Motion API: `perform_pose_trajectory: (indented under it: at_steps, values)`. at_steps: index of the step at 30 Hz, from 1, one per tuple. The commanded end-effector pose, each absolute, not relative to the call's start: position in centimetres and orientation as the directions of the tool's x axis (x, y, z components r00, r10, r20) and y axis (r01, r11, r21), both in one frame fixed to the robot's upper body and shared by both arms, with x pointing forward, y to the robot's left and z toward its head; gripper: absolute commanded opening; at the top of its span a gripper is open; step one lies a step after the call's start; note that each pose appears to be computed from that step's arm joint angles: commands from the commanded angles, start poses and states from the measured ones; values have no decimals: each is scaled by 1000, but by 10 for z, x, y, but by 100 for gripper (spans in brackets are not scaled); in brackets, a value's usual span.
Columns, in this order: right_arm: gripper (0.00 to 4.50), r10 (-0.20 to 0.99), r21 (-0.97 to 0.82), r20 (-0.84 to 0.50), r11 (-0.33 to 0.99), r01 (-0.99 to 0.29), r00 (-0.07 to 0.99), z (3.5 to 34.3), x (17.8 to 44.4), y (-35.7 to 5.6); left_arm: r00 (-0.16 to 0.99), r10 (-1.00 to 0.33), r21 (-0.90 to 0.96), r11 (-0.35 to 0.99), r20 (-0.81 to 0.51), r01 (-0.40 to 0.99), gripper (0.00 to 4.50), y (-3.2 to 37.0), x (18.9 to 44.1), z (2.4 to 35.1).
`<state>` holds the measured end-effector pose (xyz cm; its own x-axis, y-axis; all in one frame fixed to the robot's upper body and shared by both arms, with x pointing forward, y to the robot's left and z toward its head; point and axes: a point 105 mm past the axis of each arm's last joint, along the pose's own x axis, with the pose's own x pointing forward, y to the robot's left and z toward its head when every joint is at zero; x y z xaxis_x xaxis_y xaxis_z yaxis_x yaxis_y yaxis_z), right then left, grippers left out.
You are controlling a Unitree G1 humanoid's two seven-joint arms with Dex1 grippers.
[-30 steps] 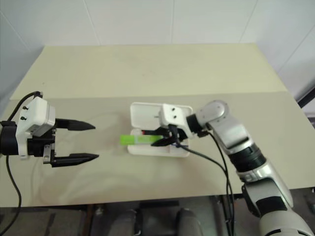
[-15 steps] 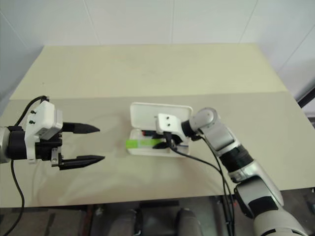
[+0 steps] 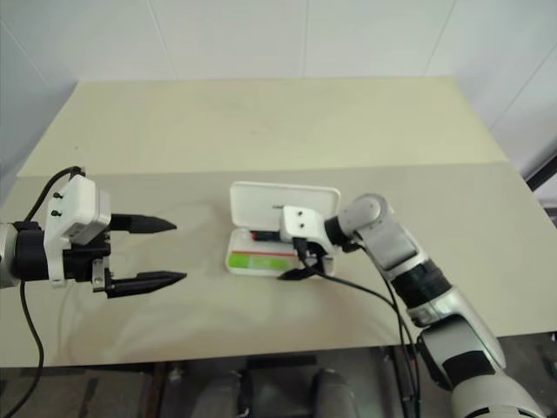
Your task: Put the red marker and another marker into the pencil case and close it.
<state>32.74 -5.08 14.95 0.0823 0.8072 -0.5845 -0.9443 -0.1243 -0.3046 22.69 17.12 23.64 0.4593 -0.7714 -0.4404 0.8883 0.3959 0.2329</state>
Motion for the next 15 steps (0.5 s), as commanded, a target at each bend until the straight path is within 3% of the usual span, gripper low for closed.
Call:
perform_pose_trajectory:
  at_steps: [1, 5, 9, 12, 15]
  values:
    - [447, 837, -345, -538, -110, -932, 100, 172, 326, -60, 449, -787, 276, 360, -424, 891, 450, 165, 225, 246]
    - [447, 910, -326, -406, -56, -944, 87, 215, 323, -91, 390, -829, 275, 297, -401, 914, 450, 151, 224, 248]
    - [447, 913, -317, -347, 101, -943, 215, 242, 330, -143, 335, -873, 268, 249, -354, 931, 450, 133, 225, 248]
    - [447, 794, -341, -427, 300, -891, 432, 230, 349, -195, 309, -889, 260, 227, -339, 938, 450, 119, 229, 241]
    - [447, 579, -366, -524, 509, -779, 625, 203, 374, -243, 263, -903, 249, 184, -339, 951, 450, 107, 228, 233]
